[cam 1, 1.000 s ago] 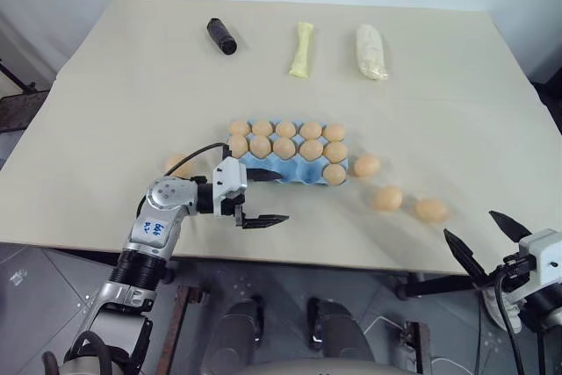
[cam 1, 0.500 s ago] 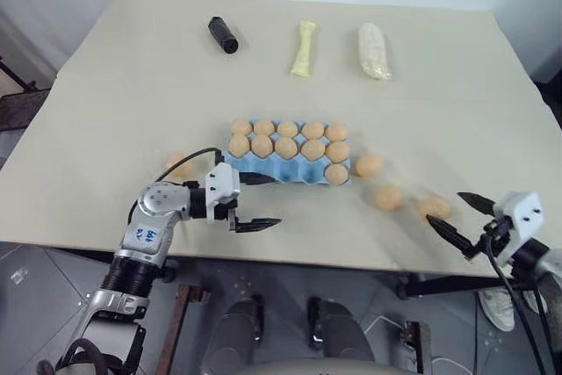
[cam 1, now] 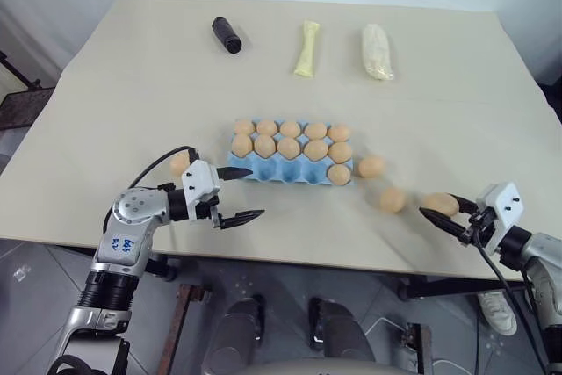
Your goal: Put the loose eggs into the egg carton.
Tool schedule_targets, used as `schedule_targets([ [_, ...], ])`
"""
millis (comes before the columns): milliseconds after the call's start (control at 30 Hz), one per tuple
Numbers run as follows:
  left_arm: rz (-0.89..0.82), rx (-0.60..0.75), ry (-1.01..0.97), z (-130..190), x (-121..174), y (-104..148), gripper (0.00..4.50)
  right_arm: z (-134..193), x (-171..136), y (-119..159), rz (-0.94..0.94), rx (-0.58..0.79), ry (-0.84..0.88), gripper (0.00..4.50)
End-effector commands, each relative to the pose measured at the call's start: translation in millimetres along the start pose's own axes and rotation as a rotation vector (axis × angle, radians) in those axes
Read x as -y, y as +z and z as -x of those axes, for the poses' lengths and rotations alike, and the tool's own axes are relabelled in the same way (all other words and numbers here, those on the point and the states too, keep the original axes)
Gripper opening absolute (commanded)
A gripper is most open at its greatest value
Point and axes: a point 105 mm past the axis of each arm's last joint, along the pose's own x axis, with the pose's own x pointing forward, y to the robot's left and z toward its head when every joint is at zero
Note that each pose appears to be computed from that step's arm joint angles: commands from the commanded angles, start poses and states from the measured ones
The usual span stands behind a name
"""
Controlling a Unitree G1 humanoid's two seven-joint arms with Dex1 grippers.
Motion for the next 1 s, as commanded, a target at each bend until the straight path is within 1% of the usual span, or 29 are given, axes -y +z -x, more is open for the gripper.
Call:
schedule_targets([
  [33, -0.015, 0.018, 0.066, 13.9, -8.2, 9.3, 4.50, -12.4, -8.4, 52.0, 0.086, 0.129, 0.051, 2.22],
  [100, -0.011, 0.008, 0.093, 20.7, -10.1, 7.3, 4.50, -28.8, -21.6, 75.2, 0.093, 0.189, 0.110, 2.22],
  [167, -0.007, -0.001, 0.112, 25.8, -10.9, 5.9, 4.50, -43.7, -35.6, 91.6, 0.087, 0.229, 0.164, 2.22],
  [267, -0.007, 0.013, 0.167, 32.9, -15.7, 10.7, 4.50, -92.2, -83.8, 110.6, 0.082, 0.261, 0.316, 2.22],
  [300, -0.007, 0.020, 0.183, 34.1, -17.6, 13.2, 4.50, -103.1, -94.3, 111.6, 0.098, 0.250, 0.344, 2.22],
  [433, -0.003, 0.021, 0.210, 36.3, -17.1, 16.0, 4.50, -126.4, -107.2, 104.2, 0.118, 0.210, 0.371, 2.22],
  [500, 0.004, 0.018, 0.223, 38.3, -14.5, 14.9, 4.50, -133.9, -110.5, 100.9, 0.125, 0.196, 0.373, 2.22],
  [600, 0.011, 0.015, 0.232, 39.4, -10.1, 14.2, 4.50, -138.3, -106.4, 101.2, 0.104, 0.198, 0.352, 2.22],
  [700, 0.018, 0.014, 0.242, 40.9, -8.2, 13.4, 4.50, -135.9, -99.4, 99.5, 0.104, 0.193, 0.338, 2.88],
  [867, 0.024, 0.015, 0.243, 40.5, -7.4, 13.1, 4.50, -128.2, -98.4, 107.2, 0.106, 0.220, 0.358, 4.48],
  [1000, 0.024, 0.019, 0.226, 37.6, -6.5, 13.6, 4.50, -118.2, -94.4, 115.9, 0.101, 0.252, 0.334, 4.48],
])
